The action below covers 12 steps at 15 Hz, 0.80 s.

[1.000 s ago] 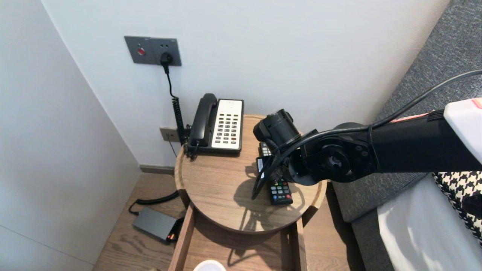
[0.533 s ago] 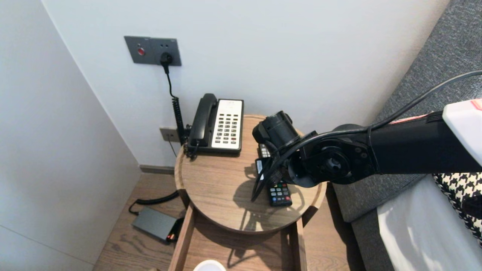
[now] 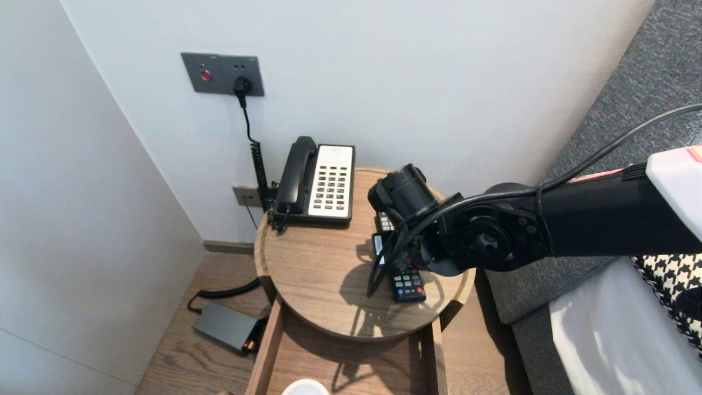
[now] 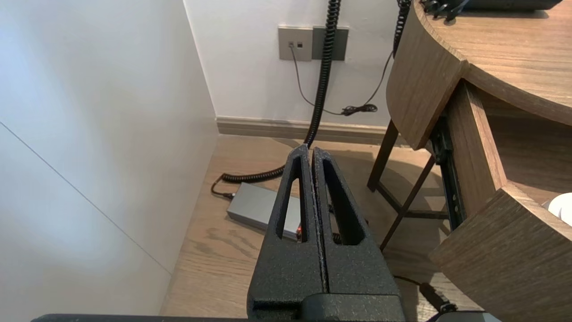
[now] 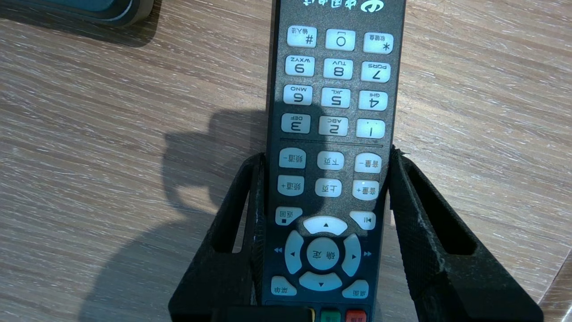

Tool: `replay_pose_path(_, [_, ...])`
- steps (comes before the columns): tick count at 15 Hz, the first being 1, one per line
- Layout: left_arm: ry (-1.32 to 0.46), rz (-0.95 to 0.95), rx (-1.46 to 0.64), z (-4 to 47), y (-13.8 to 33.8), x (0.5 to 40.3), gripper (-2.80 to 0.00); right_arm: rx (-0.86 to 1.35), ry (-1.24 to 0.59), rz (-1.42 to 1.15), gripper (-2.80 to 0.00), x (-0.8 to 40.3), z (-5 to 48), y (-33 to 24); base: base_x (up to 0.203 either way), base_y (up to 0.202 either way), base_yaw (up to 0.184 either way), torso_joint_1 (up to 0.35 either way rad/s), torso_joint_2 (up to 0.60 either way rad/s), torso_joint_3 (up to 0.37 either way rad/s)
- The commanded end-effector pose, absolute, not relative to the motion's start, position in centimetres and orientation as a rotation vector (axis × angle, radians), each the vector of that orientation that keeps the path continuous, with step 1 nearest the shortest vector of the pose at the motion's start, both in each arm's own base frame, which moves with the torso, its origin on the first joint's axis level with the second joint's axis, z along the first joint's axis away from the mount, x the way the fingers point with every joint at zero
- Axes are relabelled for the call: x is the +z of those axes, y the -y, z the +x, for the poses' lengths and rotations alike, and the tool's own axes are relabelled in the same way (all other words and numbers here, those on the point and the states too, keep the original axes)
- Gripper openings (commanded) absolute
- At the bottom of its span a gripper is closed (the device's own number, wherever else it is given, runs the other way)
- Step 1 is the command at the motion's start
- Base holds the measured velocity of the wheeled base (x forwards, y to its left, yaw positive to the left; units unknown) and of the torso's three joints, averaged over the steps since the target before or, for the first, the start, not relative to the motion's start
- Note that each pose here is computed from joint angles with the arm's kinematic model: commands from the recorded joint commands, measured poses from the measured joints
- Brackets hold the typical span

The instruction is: Take the remote control out of the drawer one by one and place them on the table

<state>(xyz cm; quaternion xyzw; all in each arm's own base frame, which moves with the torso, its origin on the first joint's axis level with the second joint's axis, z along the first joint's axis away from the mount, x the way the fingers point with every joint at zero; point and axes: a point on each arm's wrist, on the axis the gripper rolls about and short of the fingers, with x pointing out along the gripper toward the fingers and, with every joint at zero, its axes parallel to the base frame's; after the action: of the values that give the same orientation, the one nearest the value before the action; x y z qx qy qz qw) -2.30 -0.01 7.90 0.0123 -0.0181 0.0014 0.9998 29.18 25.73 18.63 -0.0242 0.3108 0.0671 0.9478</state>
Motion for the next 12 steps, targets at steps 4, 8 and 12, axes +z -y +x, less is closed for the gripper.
replay_pose_path(4, [0.025,0.025,0.003,-2.2,0.01,7.57,-2.8,0.135,-0.631,-0.048,-2.8,18.75,29.05,-25.72,0.0,0.0,0.0,0.0,0.0,0.0])
replay_pose_path(8, [0.025,0.025,0.003,-2.2,0.01,7.57,-2.8,0.135,-0.632,-0.05,0.0,18.75,28.98,-25.66,0.0,0.0,0.0,0.0,0.0,0.0])
replay_pose_path(12, [0.028,0.025,0.002,-2.23,0.01,7.65,-2.8,0.139,-0.627,-0.052,0.0,18.98,28.88,-25.6,0.0,0.0,0.0,0.0,0.0,0.0])
